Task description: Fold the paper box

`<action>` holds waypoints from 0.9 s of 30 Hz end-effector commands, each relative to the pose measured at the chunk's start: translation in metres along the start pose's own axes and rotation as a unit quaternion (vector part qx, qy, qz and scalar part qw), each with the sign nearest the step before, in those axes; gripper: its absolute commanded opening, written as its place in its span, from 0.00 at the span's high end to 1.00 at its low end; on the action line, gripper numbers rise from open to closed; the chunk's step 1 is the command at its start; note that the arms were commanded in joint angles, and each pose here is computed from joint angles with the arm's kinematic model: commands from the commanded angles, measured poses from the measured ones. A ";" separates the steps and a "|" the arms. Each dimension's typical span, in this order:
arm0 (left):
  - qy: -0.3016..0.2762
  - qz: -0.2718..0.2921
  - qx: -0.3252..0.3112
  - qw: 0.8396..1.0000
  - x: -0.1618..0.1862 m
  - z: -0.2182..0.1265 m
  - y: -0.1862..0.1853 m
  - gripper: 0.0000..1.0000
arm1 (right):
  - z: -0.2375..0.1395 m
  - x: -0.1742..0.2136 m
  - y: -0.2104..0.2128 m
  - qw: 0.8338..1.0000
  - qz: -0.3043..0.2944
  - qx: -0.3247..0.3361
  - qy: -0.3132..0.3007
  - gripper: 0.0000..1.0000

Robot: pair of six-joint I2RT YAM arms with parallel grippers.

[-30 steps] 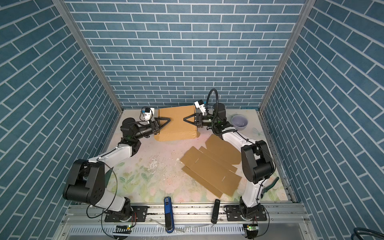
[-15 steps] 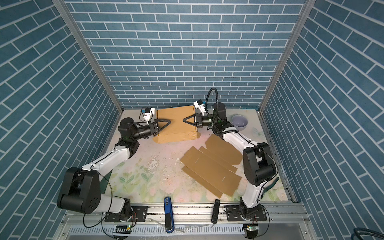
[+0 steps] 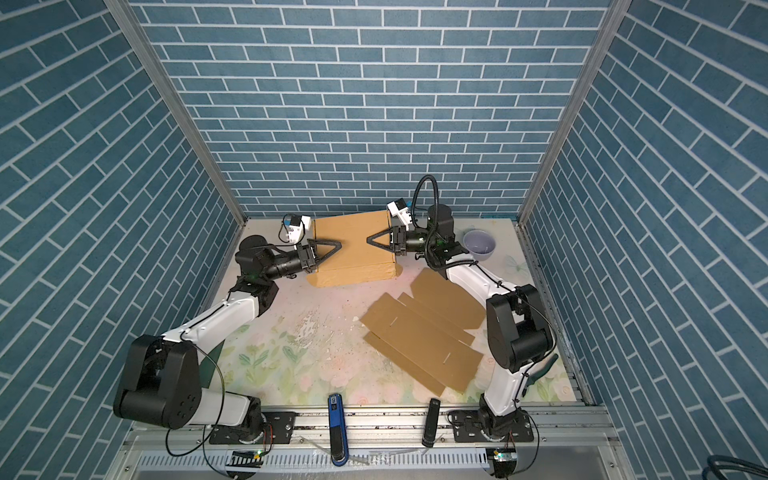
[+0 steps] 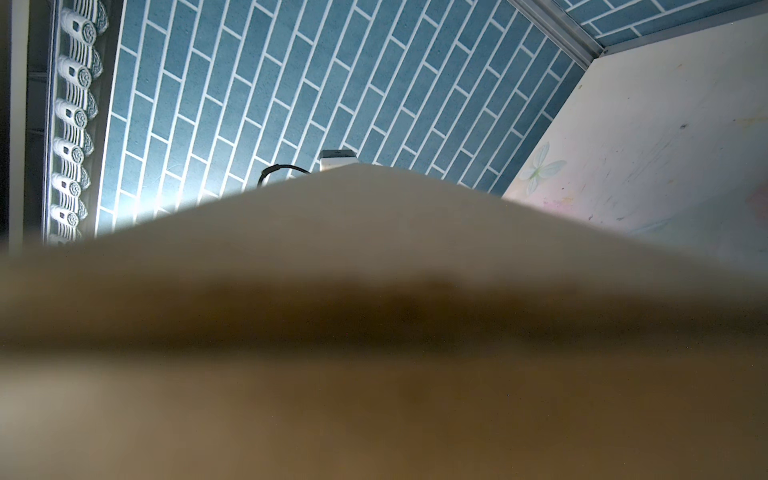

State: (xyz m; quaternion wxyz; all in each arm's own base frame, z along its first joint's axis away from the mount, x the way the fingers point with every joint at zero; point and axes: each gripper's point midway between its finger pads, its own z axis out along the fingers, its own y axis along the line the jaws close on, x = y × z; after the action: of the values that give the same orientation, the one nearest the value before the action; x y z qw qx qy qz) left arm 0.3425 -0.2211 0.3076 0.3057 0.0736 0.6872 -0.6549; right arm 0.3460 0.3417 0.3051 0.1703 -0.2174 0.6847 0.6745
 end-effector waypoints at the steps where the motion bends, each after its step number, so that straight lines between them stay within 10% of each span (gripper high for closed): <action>1: 0.016 0.077 0.055 0.995 0.002 0.000 -0.042 0.10 | 0.002 0.004 -0.025 0.999 0.034 0.020 -0.007 0.69; 27: 0.040 0.091 0.051 0.994 0.014 -0.001 -0.042 0.07 | -0.002 0.006 -0.018 0.999 0.030 0.020 -0.006 0.69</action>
State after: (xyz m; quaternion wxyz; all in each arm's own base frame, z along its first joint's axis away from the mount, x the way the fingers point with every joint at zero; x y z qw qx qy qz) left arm 0.3347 -0.2231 0.3107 0.2989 0.0929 0.6783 -0.6648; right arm 0.3459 0.3393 0.3061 0.1683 -0.2215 0.6812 0.6772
